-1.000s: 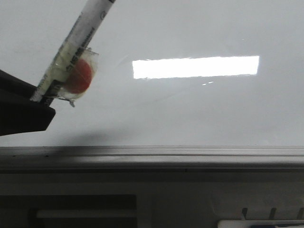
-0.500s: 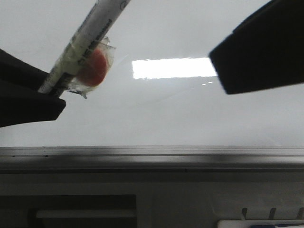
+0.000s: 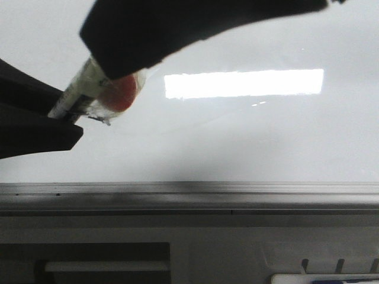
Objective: Write number 3 on whiteboard
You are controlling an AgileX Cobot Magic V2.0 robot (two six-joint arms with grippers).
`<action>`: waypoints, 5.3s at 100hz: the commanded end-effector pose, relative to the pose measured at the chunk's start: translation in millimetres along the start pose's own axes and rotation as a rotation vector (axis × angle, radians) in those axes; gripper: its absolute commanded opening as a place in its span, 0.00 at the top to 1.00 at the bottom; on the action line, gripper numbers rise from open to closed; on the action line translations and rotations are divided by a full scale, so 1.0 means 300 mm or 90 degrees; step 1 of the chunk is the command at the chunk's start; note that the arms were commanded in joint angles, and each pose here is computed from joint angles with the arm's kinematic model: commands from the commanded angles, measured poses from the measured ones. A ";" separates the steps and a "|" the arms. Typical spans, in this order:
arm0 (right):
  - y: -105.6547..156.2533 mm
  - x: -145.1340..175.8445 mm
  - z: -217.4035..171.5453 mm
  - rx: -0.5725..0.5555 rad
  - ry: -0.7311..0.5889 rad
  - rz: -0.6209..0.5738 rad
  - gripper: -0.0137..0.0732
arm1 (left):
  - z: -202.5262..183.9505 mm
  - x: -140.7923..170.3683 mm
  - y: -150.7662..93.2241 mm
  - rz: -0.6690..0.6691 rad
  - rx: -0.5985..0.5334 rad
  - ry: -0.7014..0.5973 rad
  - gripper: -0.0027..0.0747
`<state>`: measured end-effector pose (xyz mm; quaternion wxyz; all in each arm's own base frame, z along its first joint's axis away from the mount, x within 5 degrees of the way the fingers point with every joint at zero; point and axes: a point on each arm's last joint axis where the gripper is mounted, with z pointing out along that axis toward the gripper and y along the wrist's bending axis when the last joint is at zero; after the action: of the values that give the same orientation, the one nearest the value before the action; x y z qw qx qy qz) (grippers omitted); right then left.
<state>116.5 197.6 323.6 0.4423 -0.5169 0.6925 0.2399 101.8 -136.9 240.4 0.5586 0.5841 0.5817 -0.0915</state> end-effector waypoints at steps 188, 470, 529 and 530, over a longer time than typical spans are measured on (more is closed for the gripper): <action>-0.190 -0.150 -0.103 0.154 -0.107 0.031 0.91 | -0.161 -0.098 0.073 -0.198 -0.112 -0.184 0.42; -0.243 -0.063 0.076 0.104 0.075 0.038 0.91 | -0.161 -0.098 0.074 -0.204 -0.112 -0.184 0.42; -0.132 -0.147 -0.020 0.047 0.026 -0.011 0.91 | -0.091 -0.095 0.056 -0.182 -0.080 -0.155 0.42; -0.132 -0.148 -0.020 0.048 0.025 -0.012 0.91 | -0.087 -0.094 0.054 -0.182 -0.077 -0.153 0.42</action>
<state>157.3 199.7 345.4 0.3906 -0.5266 0.7320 0.1854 89.3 -119.0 265.0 0.6033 0.4592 0.6258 -0.1833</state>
